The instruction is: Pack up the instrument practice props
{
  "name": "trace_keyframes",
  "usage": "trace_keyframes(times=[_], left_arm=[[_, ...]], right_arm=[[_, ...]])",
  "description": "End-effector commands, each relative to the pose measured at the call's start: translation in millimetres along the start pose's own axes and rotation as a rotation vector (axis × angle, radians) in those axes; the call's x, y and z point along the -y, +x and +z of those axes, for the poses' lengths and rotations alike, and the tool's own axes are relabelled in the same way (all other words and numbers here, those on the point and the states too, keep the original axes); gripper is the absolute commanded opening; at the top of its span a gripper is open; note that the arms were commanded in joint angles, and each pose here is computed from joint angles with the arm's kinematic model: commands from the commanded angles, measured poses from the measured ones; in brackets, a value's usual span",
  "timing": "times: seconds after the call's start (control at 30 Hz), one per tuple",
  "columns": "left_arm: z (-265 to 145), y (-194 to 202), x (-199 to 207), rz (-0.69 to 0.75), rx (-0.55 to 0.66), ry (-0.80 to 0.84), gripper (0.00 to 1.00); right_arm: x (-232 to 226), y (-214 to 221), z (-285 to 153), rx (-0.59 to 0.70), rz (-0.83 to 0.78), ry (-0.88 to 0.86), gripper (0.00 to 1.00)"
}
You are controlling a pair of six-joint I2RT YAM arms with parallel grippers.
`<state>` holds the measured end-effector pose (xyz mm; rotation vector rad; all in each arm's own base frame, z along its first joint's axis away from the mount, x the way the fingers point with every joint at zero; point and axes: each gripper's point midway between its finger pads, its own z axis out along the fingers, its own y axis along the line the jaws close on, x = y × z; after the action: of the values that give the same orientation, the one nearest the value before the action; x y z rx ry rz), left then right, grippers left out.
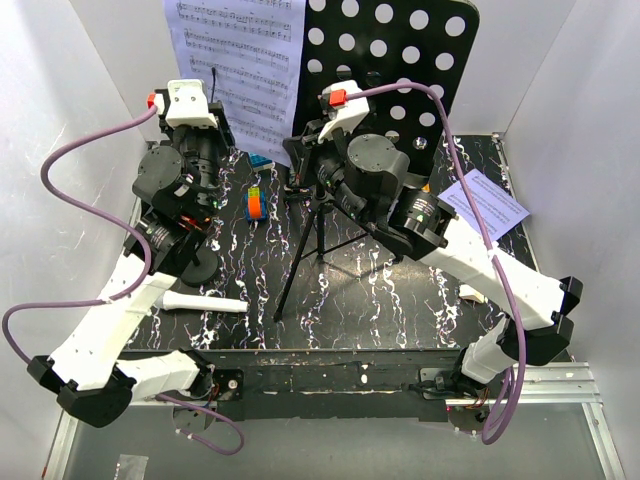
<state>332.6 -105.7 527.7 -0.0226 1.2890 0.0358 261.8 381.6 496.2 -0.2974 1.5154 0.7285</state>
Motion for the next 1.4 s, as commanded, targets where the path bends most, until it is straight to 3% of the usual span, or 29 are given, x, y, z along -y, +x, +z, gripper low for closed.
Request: trace_keyframes(times=[0.0, 0.23, 0.6, 0.87, 1.23, 1.37], left_arm=[[0, -17, -7, -0.018, 0.038, -0.010, 0.34], [-5, -26, -10, -0.032, 0.065, -0.002, 0.00], [-20, -38, -16, -0.055, 0.149, 0.033, 0.00], [-38, -49, -23, -0.081, 0.277, 0.051, 0.00], [-38, -42, -21, -0.089, 0.263, 0.057, 0.00], [-37, -35, -23, -0.077, 0.244, 0.044, 0.00]], right_arm=[[-1, -28, -11, 0.065, 0.017, -0.023, 0.01], [0, -29, -12, 0.065, 0.020, -0.022, 0.01], [1, -29, -15, 0.070, 0.022, -0.021, 0.01], [5, -42, -29, 0.083, 0.036, -0.029, 0.01], [10, -47, -47, 0.074, 0.047, -0.040, 0.01], [20, -51, -74, 0.062, 0.027, -0.059, 0.01]])
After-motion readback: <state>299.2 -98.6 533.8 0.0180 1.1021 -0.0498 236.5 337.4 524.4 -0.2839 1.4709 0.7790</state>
